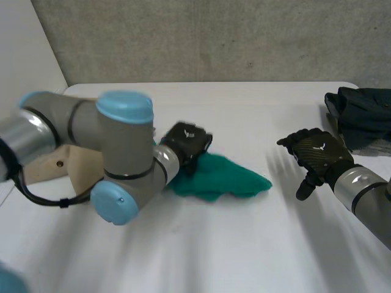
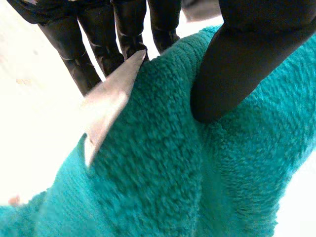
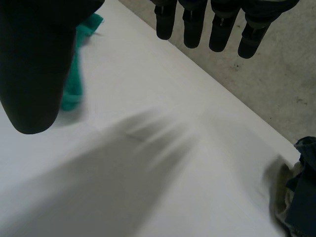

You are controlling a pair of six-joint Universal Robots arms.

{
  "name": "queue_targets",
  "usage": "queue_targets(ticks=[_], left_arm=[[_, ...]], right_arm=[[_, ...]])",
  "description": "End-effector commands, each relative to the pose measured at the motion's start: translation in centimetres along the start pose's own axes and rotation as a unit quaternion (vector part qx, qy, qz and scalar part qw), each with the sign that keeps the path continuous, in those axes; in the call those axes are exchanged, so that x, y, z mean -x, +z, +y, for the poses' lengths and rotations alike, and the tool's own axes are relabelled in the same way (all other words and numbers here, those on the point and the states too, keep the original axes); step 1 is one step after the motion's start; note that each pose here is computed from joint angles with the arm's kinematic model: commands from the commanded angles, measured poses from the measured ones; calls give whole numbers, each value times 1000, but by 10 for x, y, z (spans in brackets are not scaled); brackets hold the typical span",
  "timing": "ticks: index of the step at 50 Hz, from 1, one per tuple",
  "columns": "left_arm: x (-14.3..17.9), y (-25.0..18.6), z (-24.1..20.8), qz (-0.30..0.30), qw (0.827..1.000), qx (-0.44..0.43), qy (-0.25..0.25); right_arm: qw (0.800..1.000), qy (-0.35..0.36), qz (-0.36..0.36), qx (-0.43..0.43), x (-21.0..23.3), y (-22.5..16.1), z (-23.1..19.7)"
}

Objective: Fold the laundry.

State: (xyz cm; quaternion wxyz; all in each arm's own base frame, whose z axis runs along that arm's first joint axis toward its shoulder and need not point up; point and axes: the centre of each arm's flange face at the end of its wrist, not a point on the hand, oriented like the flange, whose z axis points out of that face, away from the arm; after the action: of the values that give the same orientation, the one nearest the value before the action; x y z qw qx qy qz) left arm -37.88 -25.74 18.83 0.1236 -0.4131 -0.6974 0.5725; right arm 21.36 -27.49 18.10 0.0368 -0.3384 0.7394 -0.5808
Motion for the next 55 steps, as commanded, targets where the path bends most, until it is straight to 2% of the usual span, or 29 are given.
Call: queue_targets(ticks=[1,5,6,13,19,24,28,31,36,40,44,45,49,51,55], left_arm=[[10,-45,-69,-19,996,-86,8],[17,-61,-90,-31,993,-115,11],[18,-63,-92,-32,992,-118,12],[17,-69,-92,-31,993,-116,11],[13,-74,-95,-25,992,-121,-3],[12,-74,-95,-20,992,-121,-41],[15,-73,-93,-21,991,-118,-53],[12,-73,-90,-16,991,-113,-65],[14,-72,-87,-14,989,-109,-102],[22,-76,-91,-24,984,-116,-133],[50,-84,-91,-57,978,-122,-158],[55,-84,-89,-62,978,-119,-160],[89,-89,-79,-107,973,-110,-171],[96,-89,-72,-117,973,-100,-173],[102,-86,-52,-125,974,-68,-176]], right_arm=[[999,7,-46,-14,4,27,2],[993,60,-98,-24,11,48,6],[988,102,-109,-29,11,57,5],[963,227,-137,-46,6,87,-1],[947,252,-192,-54,32,96,-10],[924,287,-249,-41,67,92,-15],[902,319,-290,-27,88,83,-19],[897,332,-289,-33,85,83,-22],[902,339,-261,-69,72,90,-31],[922,326,-183,-103,40,94,-41],[946,261,-112,-155,3,82,-70],[957,219,-89,-171,-9,72,-82],[977,106,-55,-175,-24,44,-103],[985,41,-42,-163,-28,28,-110],[991,-45,-24,-125,-35,10,-111]])
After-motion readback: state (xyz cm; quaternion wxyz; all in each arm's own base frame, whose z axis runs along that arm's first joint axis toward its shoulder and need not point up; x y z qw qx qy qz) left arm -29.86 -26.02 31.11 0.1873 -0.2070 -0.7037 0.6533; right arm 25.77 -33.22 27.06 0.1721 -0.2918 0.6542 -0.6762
